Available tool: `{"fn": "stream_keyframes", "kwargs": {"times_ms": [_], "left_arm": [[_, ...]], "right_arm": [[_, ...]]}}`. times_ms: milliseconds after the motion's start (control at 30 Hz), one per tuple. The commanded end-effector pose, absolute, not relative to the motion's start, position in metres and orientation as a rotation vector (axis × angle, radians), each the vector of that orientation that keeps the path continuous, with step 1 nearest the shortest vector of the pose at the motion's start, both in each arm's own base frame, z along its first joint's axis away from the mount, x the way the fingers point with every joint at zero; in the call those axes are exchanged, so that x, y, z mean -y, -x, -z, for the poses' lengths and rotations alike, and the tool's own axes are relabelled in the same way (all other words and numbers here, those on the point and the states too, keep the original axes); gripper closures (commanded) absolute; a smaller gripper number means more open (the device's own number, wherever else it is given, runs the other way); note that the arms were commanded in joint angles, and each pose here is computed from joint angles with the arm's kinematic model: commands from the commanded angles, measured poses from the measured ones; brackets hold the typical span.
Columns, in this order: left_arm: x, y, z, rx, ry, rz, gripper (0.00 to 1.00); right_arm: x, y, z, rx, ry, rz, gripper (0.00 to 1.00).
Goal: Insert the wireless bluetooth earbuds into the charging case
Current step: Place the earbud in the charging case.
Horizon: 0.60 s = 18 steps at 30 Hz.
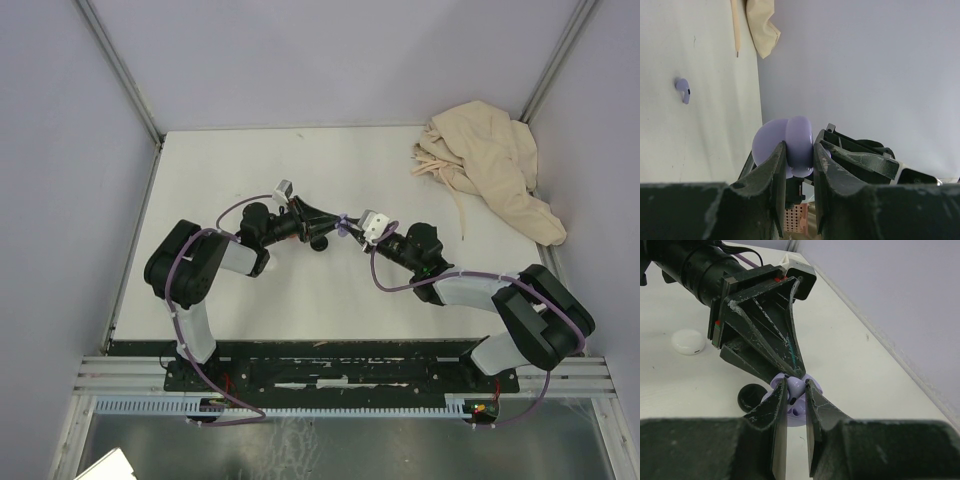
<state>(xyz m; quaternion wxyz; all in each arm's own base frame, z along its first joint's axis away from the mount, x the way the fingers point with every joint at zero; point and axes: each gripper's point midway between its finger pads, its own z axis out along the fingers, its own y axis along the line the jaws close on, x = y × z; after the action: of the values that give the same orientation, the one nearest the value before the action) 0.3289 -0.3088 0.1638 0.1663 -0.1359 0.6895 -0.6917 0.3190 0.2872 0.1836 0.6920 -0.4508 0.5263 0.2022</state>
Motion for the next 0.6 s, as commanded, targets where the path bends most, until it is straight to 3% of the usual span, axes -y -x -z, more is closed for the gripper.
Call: {"fn": "stream_keyframes", "kwargs": {"times_ms": [0,567], "left_arm": [[0.3121,-0.3253,-0.1909,-1.898,0.286,2.012,0.97],[0.3132,-0.3250,-0.1968,-1.882,0.273,2.027,0.97]], "right_arm": [[-0.2881,-0.3220,-0.1929,-1.152,1.000,-0.429,0.98],[-0.2907,-0.3228,-0.1896,-1.159,1.003,-0.441,0.98]]}}
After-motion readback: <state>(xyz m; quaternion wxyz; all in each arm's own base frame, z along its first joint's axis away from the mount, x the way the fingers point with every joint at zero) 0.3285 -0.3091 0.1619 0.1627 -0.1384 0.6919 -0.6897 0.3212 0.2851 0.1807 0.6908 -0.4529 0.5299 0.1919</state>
